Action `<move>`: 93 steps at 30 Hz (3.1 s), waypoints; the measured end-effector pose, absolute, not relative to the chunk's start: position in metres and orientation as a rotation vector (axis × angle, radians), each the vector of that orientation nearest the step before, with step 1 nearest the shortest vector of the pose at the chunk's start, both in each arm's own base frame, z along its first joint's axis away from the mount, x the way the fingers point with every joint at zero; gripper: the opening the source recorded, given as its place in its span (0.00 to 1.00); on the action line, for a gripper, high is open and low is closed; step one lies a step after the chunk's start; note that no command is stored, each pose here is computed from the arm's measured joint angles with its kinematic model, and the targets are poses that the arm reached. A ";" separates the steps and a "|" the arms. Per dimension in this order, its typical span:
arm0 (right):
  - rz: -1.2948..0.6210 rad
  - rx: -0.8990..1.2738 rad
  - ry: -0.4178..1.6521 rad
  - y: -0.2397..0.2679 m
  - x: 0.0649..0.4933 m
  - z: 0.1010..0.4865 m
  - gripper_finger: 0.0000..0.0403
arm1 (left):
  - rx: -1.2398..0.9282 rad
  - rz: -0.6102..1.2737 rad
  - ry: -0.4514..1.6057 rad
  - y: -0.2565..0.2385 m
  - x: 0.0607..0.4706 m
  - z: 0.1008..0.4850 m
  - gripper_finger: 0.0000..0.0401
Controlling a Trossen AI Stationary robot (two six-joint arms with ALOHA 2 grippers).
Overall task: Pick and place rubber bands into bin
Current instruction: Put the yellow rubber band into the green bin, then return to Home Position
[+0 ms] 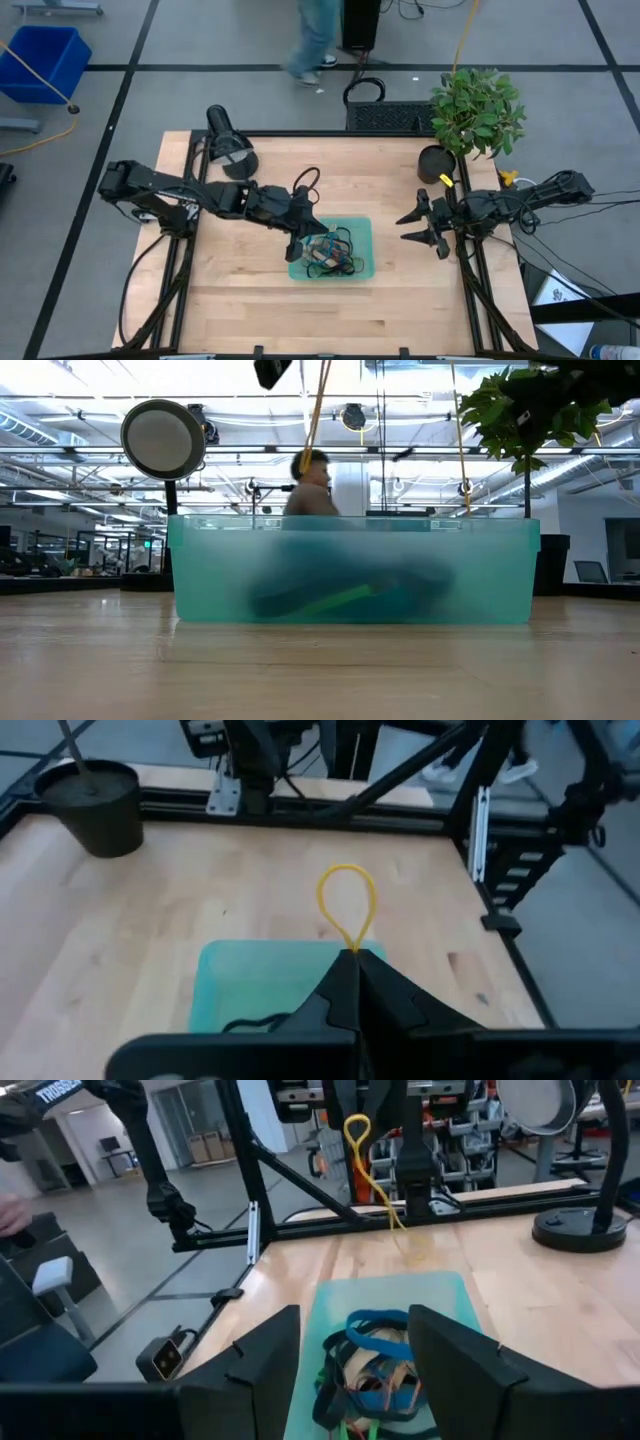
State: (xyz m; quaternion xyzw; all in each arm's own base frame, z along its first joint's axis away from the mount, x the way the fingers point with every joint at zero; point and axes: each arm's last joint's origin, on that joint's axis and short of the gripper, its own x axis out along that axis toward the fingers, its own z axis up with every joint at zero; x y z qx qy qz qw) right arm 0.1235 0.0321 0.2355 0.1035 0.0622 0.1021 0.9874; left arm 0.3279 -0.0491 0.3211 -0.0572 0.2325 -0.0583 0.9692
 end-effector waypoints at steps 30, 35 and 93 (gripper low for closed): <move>0.233 0.225 0.014 0.028 0.107 0.197 0.45 | -0.329 -0.060 0.601 -0.053 0.313 0.189 0.00; 0.232 0.226 0.006 0.028 0.107 0.197 0.45 | -0.342 -0.097 0.614 -0.056 0.322 0.173 0.00; 0.005 0.200 -0.066 0.003 0.102 0.201 0.45 | -0.208 0.203 0.406 0.003 0.224 0.257 0.53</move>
